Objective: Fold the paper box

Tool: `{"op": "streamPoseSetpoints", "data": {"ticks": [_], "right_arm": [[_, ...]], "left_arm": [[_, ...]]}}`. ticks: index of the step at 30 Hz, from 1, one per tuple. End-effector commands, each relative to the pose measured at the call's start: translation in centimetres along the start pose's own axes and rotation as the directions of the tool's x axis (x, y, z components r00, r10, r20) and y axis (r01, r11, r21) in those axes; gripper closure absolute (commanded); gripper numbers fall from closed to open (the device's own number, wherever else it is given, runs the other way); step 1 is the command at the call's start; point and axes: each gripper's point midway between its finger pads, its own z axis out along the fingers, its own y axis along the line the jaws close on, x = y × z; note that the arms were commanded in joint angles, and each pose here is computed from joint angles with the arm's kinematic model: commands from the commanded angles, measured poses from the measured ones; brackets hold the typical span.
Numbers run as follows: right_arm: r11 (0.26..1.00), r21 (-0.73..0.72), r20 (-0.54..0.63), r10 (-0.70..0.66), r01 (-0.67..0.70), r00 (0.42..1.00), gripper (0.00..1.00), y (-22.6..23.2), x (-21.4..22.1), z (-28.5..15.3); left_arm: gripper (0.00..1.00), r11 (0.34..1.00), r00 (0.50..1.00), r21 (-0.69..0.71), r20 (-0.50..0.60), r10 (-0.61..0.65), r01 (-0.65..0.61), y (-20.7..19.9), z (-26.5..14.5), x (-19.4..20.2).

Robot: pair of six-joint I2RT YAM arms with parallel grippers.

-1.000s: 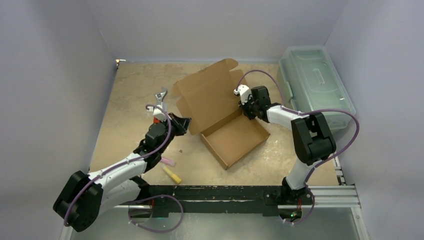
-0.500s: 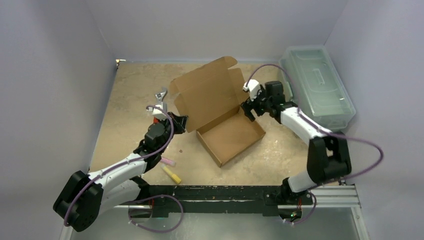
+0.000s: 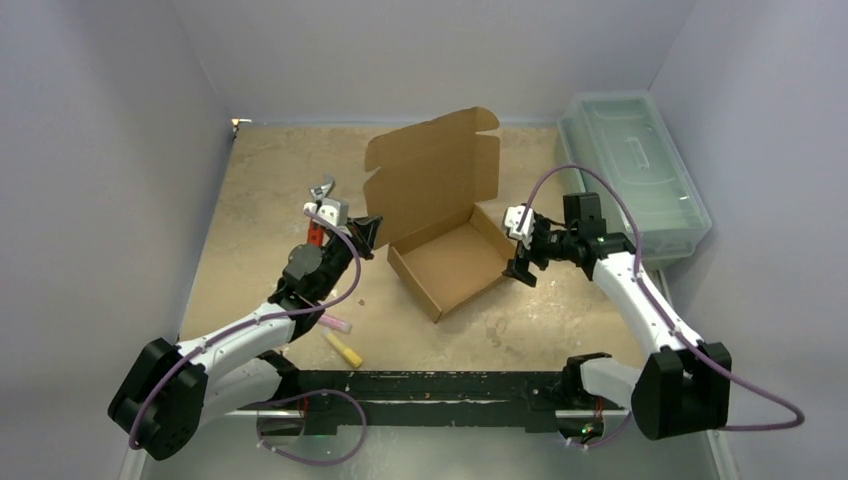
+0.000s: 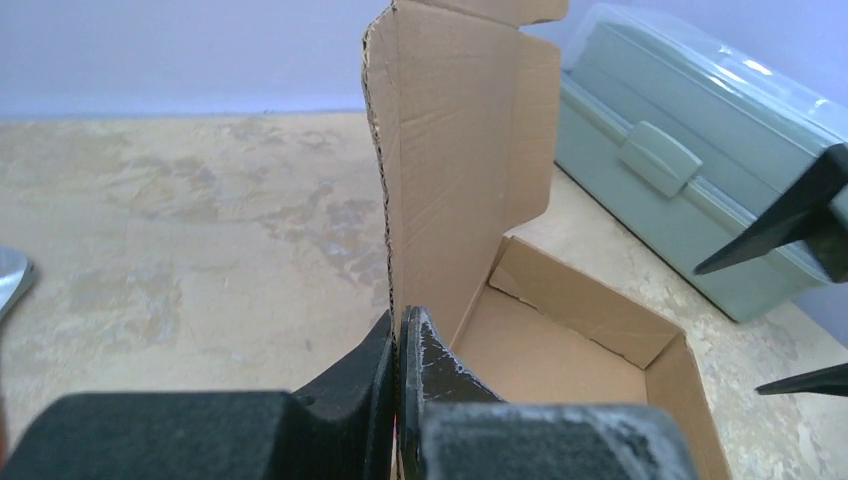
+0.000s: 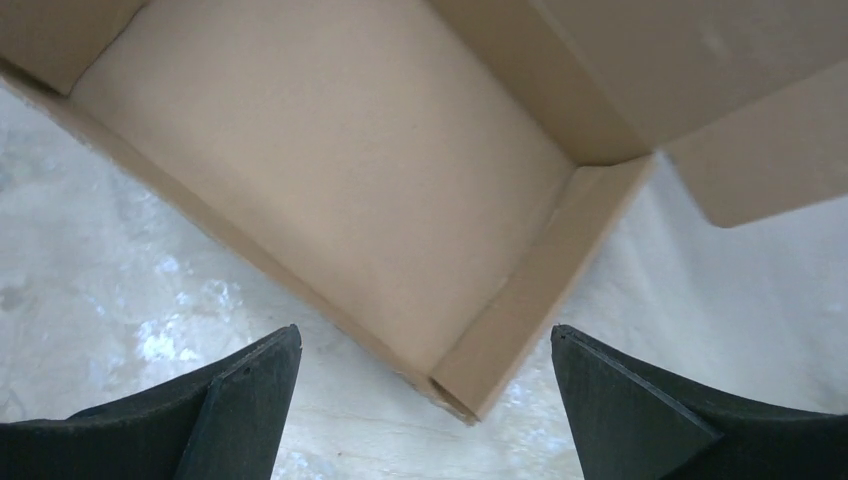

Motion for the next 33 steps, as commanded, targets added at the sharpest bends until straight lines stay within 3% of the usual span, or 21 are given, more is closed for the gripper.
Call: {"op": "streamPoseSetpoints", "data": {"ticks": [1,5,10,16,24,33], "right_arm": [[0.995,-0.095,0.034,-0.003,0.006,0.999,0.04,1.1,0.0,0.9],[0.998,-0.005,0.06,0.067,-0.067,0.996,0.05,-0.4,-1.1,0.4],[0.967,0.159,-0.008,0.202,-0.198,0.979,0.07,-3.4,2.2,0.7],[0.923,0.209,-0.086,0.347,-0.324,0.934,0.22,-5.7,4.9,2.2],[0.891,0.255,-0.122,0.416,-0.376,0.901,0.25,-7.5,6.6,3.5],[0.877,0.282,-0.192,0.449,-0.389,0.873,0.45,-7.1,9.3,4.8]], "left_arm": [[1.0,0.985,0.984,0.145,0.162,0.068,-0.092,-3.2,0.4,-4.9],[1.0,0.985,0.989,0.154,0.14,0.051,-0.073,-3.1,-0.1,-3.9],[1.0,0.988,0.995,0.157,0.099,-0.022,0.006,-2.8,-1.1,-2.2],[1.0,0.986,0.993,0.145,0.074,-0.093,0.082,-2.1,-2.7,-0.1],[1.0,0.987,0.996,0.142,0.037,-0.078,0.072,-1.7,-2.9,1.7],[1.0,0.99,0.999,0.136,0.016,-0.044,0.041,-1.4,-2.7,2.6]]}}
